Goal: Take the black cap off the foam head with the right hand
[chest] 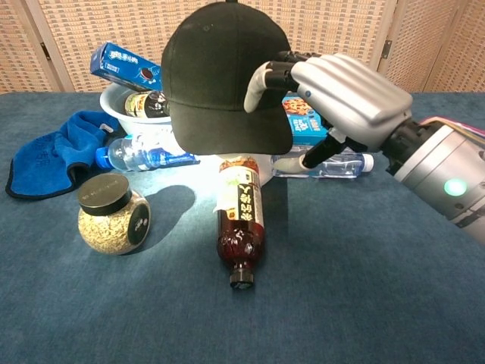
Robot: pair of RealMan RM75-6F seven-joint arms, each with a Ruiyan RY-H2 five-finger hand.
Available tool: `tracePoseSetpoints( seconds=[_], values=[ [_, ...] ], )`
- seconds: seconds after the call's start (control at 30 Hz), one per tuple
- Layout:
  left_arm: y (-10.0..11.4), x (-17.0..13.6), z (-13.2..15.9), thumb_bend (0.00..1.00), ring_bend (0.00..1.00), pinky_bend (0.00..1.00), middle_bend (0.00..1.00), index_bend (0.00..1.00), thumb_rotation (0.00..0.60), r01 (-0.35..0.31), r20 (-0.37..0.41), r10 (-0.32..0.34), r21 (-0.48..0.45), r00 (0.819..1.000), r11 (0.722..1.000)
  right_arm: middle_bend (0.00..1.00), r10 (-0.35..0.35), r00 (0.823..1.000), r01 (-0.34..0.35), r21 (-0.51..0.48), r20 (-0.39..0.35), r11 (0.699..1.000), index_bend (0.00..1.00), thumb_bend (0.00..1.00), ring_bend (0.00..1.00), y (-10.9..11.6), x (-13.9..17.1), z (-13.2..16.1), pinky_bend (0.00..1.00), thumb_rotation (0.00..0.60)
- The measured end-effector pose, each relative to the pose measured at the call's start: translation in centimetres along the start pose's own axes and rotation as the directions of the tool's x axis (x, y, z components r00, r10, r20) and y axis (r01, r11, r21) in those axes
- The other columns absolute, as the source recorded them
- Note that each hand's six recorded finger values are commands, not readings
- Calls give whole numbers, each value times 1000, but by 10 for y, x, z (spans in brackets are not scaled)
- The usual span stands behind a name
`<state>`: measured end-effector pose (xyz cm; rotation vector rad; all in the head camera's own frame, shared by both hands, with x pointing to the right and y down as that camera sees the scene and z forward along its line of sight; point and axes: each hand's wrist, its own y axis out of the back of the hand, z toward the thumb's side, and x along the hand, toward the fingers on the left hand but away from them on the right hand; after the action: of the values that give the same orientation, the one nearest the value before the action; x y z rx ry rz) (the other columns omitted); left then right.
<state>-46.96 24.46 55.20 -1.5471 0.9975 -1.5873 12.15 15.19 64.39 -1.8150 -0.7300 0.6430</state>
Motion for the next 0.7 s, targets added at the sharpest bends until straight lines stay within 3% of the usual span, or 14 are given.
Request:
tracePoseSetpoints(
  seconds=[0.7],
  values=[
    [-3,3,-1,243,2,0,0,50,600,5,-1,-5,-11,1000,1000,263,-71,995,74,39,-75,996,382,0,122,-2,-7,10,183,600]
  ],
)
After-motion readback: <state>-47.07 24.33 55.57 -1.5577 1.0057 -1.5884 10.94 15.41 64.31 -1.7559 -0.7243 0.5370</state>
